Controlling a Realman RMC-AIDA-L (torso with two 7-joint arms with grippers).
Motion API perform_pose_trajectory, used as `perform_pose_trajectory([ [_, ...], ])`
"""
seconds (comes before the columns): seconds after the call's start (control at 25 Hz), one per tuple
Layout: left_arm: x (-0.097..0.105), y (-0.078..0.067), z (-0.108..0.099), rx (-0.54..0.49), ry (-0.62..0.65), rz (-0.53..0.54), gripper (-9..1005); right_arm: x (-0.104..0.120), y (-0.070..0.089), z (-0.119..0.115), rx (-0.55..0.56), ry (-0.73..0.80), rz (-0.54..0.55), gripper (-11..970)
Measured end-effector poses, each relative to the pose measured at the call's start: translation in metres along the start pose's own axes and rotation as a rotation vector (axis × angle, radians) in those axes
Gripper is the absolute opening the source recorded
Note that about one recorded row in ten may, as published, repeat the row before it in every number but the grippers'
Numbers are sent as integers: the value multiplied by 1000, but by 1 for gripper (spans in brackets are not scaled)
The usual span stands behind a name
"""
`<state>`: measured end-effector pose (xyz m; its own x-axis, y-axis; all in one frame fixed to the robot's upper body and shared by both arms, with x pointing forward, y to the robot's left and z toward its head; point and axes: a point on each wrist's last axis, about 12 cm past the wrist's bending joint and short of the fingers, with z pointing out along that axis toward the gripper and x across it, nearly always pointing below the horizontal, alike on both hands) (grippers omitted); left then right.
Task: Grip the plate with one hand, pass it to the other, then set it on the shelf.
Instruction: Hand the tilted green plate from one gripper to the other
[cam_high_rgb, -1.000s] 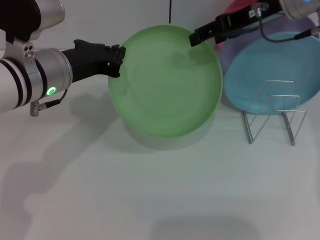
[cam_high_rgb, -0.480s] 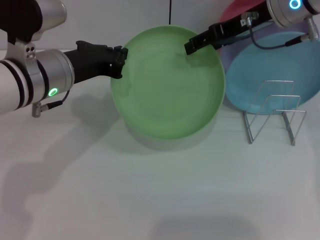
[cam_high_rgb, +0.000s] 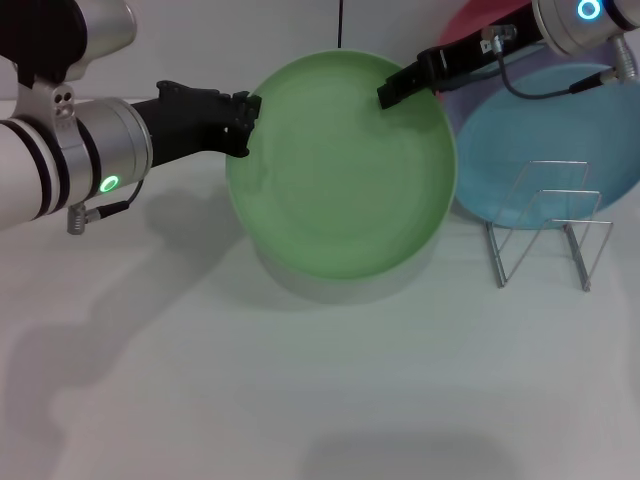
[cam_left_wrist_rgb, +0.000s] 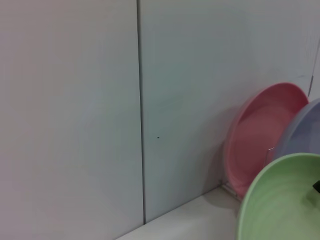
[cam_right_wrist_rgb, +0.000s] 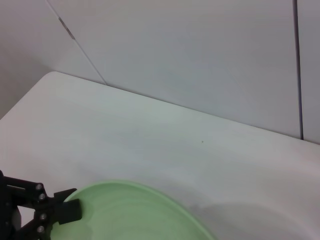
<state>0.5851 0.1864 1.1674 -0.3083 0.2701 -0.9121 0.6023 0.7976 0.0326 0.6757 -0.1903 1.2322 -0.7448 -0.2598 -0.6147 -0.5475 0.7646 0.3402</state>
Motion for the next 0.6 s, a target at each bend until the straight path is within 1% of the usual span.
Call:
perform_pose_trajectory([
  [0.24, -1, -1, 1, 6, -1, 4, 38, 2, -1, 1, 0, 7, 5, 479],
  [0.6, -2, -3, 1, 12, -1, 6, 38, 2, -3, 1, 2, 9, 3, 377],
])
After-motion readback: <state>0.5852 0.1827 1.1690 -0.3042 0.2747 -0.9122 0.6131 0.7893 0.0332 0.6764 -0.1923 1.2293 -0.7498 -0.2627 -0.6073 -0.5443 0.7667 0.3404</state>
